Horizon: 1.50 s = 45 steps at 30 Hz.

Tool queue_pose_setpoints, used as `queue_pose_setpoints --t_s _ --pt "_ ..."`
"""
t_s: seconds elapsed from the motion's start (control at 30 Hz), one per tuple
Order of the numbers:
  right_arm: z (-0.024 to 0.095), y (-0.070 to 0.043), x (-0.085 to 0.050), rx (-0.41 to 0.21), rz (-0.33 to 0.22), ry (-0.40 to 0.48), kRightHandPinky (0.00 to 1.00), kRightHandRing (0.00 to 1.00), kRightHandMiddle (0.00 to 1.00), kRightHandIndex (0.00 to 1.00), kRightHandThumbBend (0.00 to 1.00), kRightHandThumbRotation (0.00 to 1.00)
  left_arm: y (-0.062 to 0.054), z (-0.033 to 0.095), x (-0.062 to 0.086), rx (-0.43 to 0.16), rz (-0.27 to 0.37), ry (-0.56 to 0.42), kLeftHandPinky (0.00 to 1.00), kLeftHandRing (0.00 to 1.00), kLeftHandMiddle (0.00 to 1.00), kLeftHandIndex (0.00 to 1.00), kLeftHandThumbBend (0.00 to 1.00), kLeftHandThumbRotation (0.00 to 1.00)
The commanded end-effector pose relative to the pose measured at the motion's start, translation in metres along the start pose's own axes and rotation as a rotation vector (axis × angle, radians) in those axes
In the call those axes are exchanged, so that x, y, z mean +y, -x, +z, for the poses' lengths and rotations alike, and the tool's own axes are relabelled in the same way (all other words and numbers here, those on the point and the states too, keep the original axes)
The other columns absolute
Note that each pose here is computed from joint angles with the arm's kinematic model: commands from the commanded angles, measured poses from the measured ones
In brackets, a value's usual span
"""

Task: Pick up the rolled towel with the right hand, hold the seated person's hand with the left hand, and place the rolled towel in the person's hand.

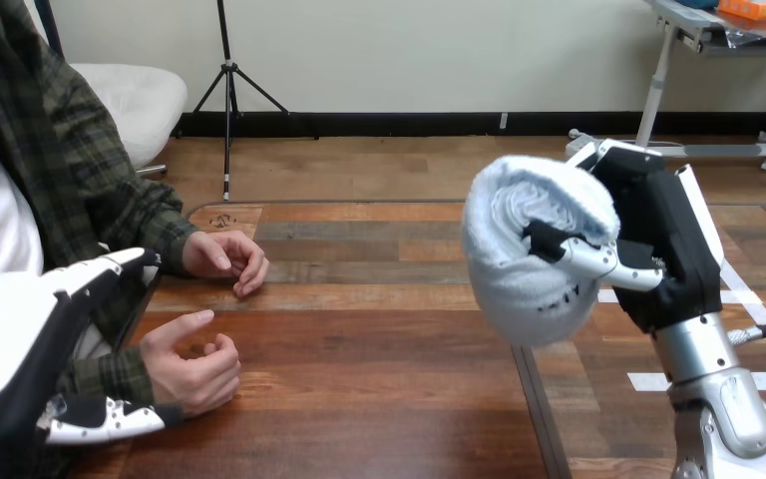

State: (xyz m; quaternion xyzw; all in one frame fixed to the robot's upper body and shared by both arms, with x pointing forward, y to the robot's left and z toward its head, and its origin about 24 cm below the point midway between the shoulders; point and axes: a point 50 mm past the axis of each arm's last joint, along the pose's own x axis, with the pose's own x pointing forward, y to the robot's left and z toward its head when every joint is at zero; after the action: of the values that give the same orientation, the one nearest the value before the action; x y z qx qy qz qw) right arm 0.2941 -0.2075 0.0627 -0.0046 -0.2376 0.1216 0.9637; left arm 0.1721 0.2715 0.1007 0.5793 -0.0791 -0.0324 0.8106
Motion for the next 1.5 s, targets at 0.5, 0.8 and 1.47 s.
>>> queue_pose_setpoints --t_s 0.5,0.8,1.47 --pt "0.03 -0.011 0.003 -0.145 0.035 0.034 0.13 0.18 0.24 0.29 0.75 0.0 -0.024 -0.018 -0.005 0.034 -0.041 -0.058 0.68 0.76 0.8 0.81 1.0 0.16" --pt "0.039 -0.009 0.004 -0.176 0.042 -0.006 0.13 0.18 0.24 0.28 0.74 0.0 -0.029 -0.027 -0.011 0.027 -0.063 -0.089 0.68 0.75 0.79 0.8 1.0 0.16" --pt "0.064 -0.002 0.002 -0.227 0.076 -0.07 0.1 0.16 0.22 0.27 0.72 0.0 -0.04 -0.04 -0.024 0.047 -0.167 -0.131 0.68 0.75 0.79 0.8 1.0 0.18"
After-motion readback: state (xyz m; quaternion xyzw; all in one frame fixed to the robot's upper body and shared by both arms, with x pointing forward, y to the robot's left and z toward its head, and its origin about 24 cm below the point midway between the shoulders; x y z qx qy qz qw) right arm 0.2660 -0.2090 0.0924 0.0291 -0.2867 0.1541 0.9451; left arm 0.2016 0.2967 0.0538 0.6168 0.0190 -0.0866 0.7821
